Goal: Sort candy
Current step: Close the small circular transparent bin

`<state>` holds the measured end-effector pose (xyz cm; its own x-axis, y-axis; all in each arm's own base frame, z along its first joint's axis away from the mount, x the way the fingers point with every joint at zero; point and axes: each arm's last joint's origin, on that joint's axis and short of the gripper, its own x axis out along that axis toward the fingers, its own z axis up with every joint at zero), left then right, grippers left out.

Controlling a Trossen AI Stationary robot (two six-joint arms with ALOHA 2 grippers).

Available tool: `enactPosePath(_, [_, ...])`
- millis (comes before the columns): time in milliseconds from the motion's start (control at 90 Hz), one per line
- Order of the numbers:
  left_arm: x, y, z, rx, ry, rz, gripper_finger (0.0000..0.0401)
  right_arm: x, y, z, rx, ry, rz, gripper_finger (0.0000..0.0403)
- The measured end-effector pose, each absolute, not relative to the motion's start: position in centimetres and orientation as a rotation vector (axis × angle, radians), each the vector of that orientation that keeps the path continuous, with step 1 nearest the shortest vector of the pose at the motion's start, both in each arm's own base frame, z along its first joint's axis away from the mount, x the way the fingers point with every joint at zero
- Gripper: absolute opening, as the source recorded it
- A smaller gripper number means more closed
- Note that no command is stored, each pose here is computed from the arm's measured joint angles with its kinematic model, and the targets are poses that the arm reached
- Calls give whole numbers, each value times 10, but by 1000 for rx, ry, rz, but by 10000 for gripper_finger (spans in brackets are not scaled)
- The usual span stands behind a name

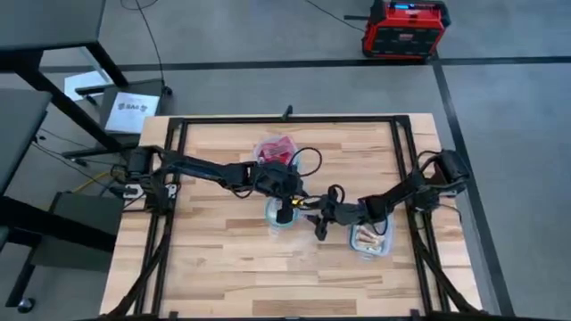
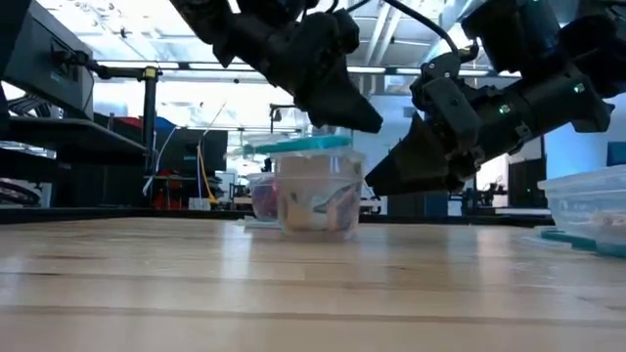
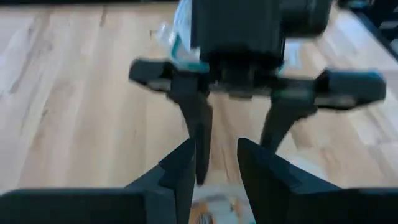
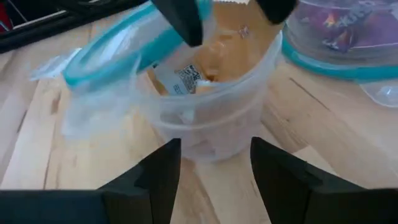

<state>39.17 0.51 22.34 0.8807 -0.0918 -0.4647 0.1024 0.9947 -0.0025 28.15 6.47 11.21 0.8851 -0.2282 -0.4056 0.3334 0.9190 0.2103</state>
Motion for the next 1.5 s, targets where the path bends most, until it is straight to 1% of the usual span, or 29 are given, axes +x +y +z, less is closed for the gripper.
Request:
enactPosePath(100, [388, 5, 234, 10, 530, -103, 107, 281, 65, 112, 278, 389, -297, 177])
enactPosePath(167, [381, 3, 242, 8, 616, -88, 107, 281, 65, 111, 276, 395, -298, 177])
enactPosePath(244, [368, 0, 252, 39, 709, -19, 107, 281, 64, 111, 273, 400, -300, 177])
enactPosePath(422, [327, -11, 276, 109, 810, 131, 107, 281, 63, 110, 272, 409, -305, 177])
enactPosePath(489, [309, -12, 274, 89, 835, 185, 107, 281, 63, 110, 272, 408, -305, 177])
enactPosePath(589, [286, -15, 266, 13, 804, 222, 107, 281, 63, 110, 272, 410, -304, 177])
enactPosePath(711, [262, -25, 238, -39, 785, 198, 107, 280, 63, 109, 271, 414, -303, 177])
enactPosePath(856, [249, -40, 207, -103, 784, 133, 107, 280, 63, 109, 272, 413, -302, 177])
enactPosePath(978, [250, -52, 184, -157, 789, 96, 107, 280, 62, 109, 272, 413, -303, 177])
enactPosePath(1178, [277, -60, 177, -204, 708, 53, 107, 281, 59, 110, 277, 409, -313, 177])
enactPosePath(1333, [298, -56, 183, -189, 663, 57, 107, 281, 59, 110, 278, 406, -311, 177])
enactPosePath(1500, [307, -49, 189, -191, 663, 80, 107, 282, 60, 110, 280, 407, -303, 177])
